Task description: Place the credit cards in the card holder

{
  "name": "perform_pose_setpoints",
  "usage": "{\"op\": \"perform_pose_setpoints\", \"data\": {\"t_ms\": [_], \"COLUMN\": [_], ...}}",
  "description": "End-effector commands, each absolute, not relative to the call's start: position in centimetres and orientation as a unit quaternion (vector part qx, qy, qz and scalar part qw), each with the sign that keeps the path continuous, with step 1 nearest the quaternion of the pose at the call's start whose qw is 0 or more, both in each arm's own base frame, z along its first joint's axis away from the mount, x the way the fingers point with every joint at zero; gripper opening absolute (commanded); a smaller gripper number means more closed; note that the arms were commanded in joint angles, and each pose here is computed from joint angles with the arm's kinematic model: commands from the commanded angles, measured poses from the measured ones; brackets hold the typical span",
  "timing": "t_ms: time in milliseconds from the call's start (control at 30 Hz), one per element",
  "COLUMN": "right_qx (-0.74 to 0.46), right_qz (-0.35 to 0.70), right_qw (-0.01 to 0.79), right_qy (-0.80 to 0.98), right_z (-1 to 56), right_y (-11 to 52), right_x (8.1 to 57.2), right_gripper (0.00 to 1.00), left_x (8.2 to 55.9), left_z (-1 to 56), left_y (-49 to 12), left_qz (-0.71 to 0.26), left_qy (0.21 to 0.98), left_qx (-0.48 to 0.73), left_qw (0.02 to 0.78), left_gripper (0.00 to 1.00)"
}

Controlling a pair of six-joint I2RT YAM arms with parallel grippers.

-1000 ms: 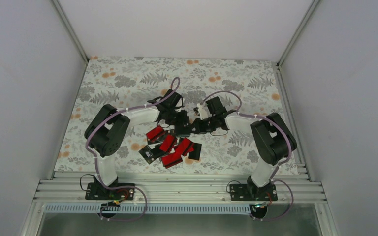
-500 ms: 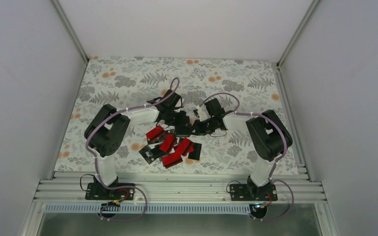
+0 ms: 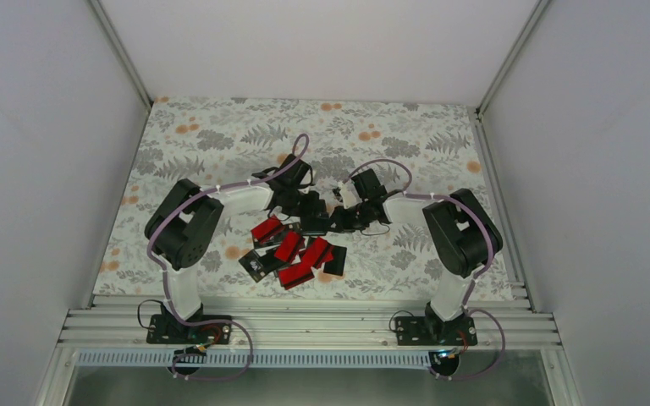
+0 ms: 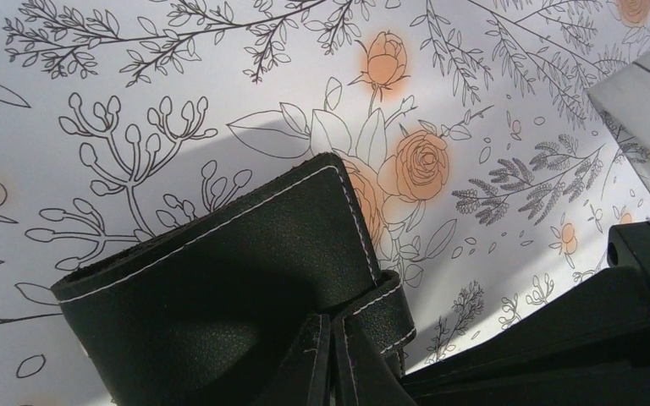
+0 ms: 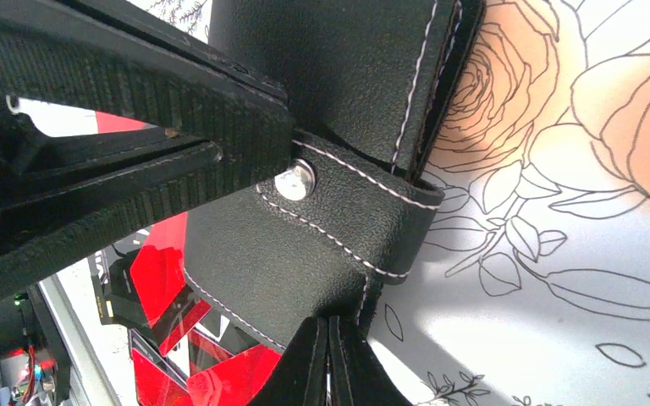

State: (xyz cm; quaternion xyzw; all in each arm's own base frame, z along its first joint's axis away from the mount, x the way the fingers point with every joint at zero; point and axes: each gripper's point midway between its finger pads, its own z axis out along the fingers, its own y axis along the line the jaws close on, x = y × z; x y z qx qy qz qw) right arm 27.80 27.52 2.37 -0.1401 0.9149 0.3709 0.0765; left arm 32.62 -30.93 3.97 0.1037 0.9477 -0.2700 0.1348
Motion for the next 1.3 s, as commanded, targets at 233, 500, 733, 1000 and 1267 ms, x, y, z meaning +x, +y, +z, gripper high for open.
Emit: {"op": "perform_pose_setpoints", "data": {"t_ms": [233,500,733,1000,1267], "right_qx": [-0.134,-0.135,-0.134,-0.134,-0.133], "right_qz": [0.350,0.349,0.349,0.347,0.346], "right_qw": [0.074,0.075,0.074,0.077,0.075], "right_qy": [0.924,0.924,0.925,0.925,0.926], "right_z": [1.3,1.4,1.4,1.6,1.4], "right_y": [27.3,27.3,27.4,27.4,27.4], "right_x": [28.2,28.2,28.4,28.6,28.6], "right_gripper": [0.04,0.04,0.04,0.05,0.04], "left_x": [32.5,32.3,31.7,31.0,29.6], "left_z": [3.3,2.1,0.8,-0.8,-0.8], "left_y": [-29.7,-29.1,-28.4,-27.9,-27.9], "left_qz": [-0.243,-0.226,-0.206,-0.168,-0.150], "left_qy": [0.954,0.959,0.963,0.969,0.969], "left_qx": [0.108,0.108,0.114,0.123,0.141], "left_qw": [0.137,0.131,0.128,0.129,0.141], "left_gripper": [0.02,0.03,0.02,0.02,0.02]}}
